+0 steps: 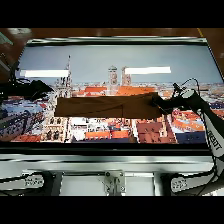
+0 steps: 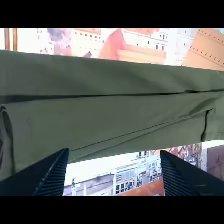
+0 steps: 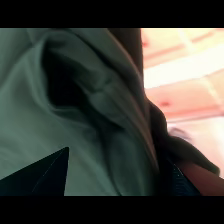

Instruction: Fold the shirts.

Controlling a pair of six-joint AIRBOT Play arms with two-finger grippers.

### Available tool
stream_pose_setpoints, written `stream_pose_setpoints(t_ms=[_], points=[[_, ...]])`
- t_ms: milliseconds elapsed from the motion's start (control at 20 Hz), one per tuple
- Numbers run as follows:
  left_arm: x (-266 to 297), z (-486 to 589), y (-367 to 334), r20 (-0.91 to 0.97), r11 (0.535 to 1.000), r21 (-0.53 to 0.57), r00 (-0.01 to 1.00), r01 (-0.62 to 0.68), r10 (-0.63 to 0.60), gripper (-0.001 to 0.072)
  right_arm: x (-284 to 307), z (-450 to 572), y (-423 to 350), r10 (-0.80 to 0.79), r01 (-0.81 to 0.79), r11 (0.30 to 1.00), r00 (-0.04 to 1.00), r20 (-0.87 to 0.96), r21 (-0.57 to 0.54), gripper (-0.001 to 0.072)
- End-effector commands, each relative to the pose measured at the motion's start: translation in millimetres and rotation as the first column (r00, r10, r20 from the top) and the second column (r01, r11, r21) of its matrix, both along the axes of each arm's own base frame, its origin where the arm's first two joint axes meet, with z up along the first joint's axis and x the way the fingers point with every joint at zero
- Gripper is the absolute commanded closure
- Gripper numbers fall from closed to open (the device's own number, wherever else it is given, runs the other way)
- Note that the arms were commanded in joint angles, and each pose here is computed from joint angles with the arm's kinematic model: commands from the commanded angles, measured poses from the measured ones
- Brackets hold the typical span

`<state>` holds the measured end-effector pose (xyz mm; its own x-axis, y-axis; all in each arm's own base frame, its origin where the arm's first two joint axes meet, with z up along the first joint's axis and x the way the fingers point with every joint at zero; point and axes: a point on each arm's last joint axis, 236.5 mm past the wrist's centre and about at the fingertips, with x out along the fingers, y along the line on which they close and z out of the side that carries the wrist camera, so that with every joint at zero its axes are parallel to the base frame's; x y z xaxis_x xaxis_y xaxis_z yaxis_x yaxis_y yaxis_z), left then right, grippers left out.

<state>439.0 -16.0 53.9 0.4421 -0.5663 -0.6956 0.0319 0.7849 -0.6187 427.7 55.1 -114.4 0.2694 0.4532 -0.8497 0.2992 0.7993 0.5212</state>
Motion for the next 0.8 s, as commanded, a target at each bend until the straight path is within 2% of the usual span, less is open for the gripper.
stream_pose_setpoints(t_ms=[0, 50, 100, 150, 250, 300, 350, 400, 500, 750], points=[[0.4, 8.7, -13.6, 0.016, 1.0, -0.02, 1.0, 0.023, -0.023, 0.0047, -3.3, -14.8, 22.4, 0.029, -0.029, 0.999, 0.999, -0.025, 0.032, 0.0095], [0.8, 10.2, -19.3, 0.019, 0.999, -0.028, 0.999, 0.032, -0.031, 0.0065, -2.9, -13.9, 22.7, 0.035, -0.034, 0.999, 0.999, -0.02, 0.033, 0.0331], [1.1, 11.3, -25.8, 0.023, 0.999, -0.032, 0.999, 0.044, -0.043, 0.011, -3.4, -13.1, 23.0, 0.037, -0.036, 0.999, 0.999, -0.022, 0.036, 0.0536], [0.7, 11.6, -32.6, 0.024, 0.998, -0.035, 0.998, 0.058, -0.057, 0.0112, -5.1, -11.4, 22.1, 0.039, -0.038, 0.998, 0.999, -0.026, 0.04, 0.0648], [0.3, 11.5, -48.6, 0.028, 0.995, -0.033, 0.996, 0.09, -0.089, 0.0116, -7.8, -2.6, 21.2, 0.06, -0.059, 0.997, 0.998, -0.021, 0.048, 0.0651], [-0.7, 10.6, -58.5, 0.027, 0.993, -0.033, 0.993, 0.112, -0.111, 0.0252, -9.1, 6.8, 21.5, 0.081, -0.081, 0.996, 0.997, -0.009, 0.05, 0.0651], [-2.6, 9.3, -71.3, 0.025, 0.99, -0.033, 0.99, 0.14, -0.139, 0.0501, -10.1, 18.8, 22.6, 0.101, -0.101, 0.994, 0.995, 0.011, 0.051, 0.0651], [-3.8, 7.7, -88.6, 0.028, 0.984, -0.031, 0.985, 0.173, -0.172, 0.0637, -11.5, 34.5, 22.9, 0.118, -0.119, 0.992, 0.992, 0.035, 0.043, 0.0651], [-5.6, -0.9, -132.3, 0.027, 0.971, -0.03, 0.972, 0.236, -0.235, 0.0662, -16.3, 72.1, 25.9, 0.146, -0.15, 0.988, 0.985, 0.093, 0.033, 0.0651], [-26.3, -45.3, -251.3, -0.011, 0.93, -0.031, 0.93, 0.366, -0.367, 0.0662, -47.2, 169.5, 35.3, 0.144, -0.153, 0.988, 0.969, 0.203, 0.032, 0.0651]])
